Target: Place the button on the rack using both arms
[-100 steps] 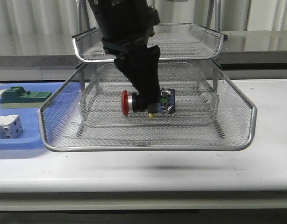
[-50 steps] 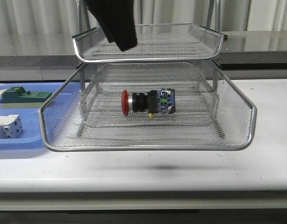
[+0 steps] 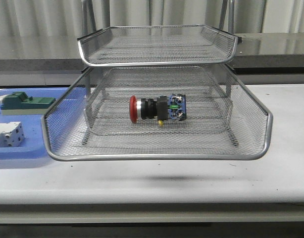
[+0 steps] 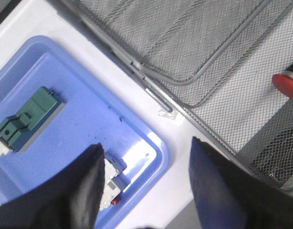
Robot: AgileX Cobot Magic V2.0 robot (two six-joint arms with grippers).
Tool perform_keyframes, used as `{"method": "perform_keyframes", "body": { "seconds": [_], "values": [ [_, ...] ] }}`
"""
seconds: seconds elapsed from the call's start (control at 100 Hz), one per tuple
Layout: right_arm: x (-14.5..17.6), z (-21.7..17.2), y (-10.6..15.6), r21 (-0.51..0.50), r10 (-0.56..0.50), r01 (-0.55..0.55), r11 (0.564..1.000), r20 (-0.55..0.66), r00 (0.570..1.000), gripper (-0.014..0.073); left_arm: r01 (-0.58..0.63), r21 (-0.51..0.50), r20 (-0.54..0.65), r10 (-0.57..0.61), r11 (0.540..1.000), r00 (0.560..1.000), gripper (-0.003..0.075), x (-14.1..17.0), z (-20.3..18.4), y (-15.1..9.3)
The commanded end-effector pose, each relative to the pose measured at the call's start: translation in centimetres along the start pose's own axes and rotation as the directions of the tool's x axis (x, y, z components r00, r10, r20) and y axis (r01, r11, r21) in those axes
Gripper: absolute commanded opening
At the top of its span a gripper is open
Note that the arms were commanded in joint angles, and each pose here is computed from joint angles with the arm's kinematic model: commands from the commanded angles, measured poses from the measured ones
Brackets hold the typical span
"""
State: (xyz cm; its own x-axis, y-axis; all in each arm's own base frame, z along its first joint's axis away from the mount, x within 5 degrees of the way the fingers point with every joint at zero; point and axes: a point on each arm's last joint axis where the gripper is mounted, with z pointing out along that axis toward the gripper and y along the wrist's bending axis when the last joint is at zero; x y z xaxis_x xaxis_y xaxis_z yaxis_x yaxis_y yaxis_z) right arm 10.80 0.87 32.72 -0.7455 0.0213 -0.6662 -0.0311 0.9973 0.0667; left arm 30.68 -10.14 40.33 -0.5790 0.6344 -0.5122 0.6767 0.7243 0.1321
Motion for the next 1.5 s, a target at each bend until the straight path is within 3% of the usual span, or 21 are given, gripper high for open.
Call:
{"method": "perform_keyframes", "body": {
  "seconds": [0.0, 0.18, 0.46, 0.6, 0.84, 0.93, 1.22, 1.49],
  "values": [
    [-1.0, -0.8, 0.0, 0.002, -0.006, 0.006, 1.0, 0.079, 0.997, -0.0068, 0.039, -0.063, 0.134, -0.031, 0.997, 0.991, 0.0388, 0.6, -3.3, -0.1],
    [-1.0, -0.8, 0.0, 0.002, -0.006, 0.006, 1.0, 0.079, 0.997, -0.0068, 0.107, -0.138, 0.27, -0.066, 0.985, 0.961, 0.0388, 3.3, -4.9, -1.2],
    [-1.0, -0.8, 0.0, 0.002, -0.006, 0.006, 1.0, 0.079, 0.997, -0.0068, 0.201, -0.255, 0.485, -0.055, 0.946, 0.873, 0.0388, 8.9, -6.7, -3.9],
    [-1.0, -0.8, 0.0, 0.002, -0.006, 0.006, 1.0, 0.079, 0.997, -0.0068, 0.276, -0.3, 0.589, -0.051, 0.913, 0.807, 0.0388, 11.9, -7.2, -5.1],
    [-1.0, -0.8, 0.0, 0.002, -0.006, 0.006, 1.0, 0.079, 0.997, -0.0068, 0.389, -0.274, 0.764, -0.046, 0.879, 0.644, 0.0386, 16.3, -7.2, -7.3],
    [-1.0, -0.8, 0.0, 0.002, -0.006, 0.006, 1.0, 0.079, 0.997, -0.0068, 0.442, -0.267, 0.793, -0.065, 0.856, 0.606, 0.0386, 18.0, -6.8, -7.6],
    [-1.0, -0.8, 0.0, 0.002, -0.006, 0.006, 1.0, 0.079, 0.997, -0.0068, 0.564, -0.284, 0.79, -0.144, 0.776, 0.596, 0.0386, 22.2, -4.3, -8.0],
    [-1.0, -0.8, 0.0, 0.002, -0.006, 0.006, 1.0, 0.079, 0.997, -0.0068, 0.599, -0.276, 0.872, -0.066, 0.752, 0.485, 0.0386, 23.3, -4.6, -8.6]
  ]
}}
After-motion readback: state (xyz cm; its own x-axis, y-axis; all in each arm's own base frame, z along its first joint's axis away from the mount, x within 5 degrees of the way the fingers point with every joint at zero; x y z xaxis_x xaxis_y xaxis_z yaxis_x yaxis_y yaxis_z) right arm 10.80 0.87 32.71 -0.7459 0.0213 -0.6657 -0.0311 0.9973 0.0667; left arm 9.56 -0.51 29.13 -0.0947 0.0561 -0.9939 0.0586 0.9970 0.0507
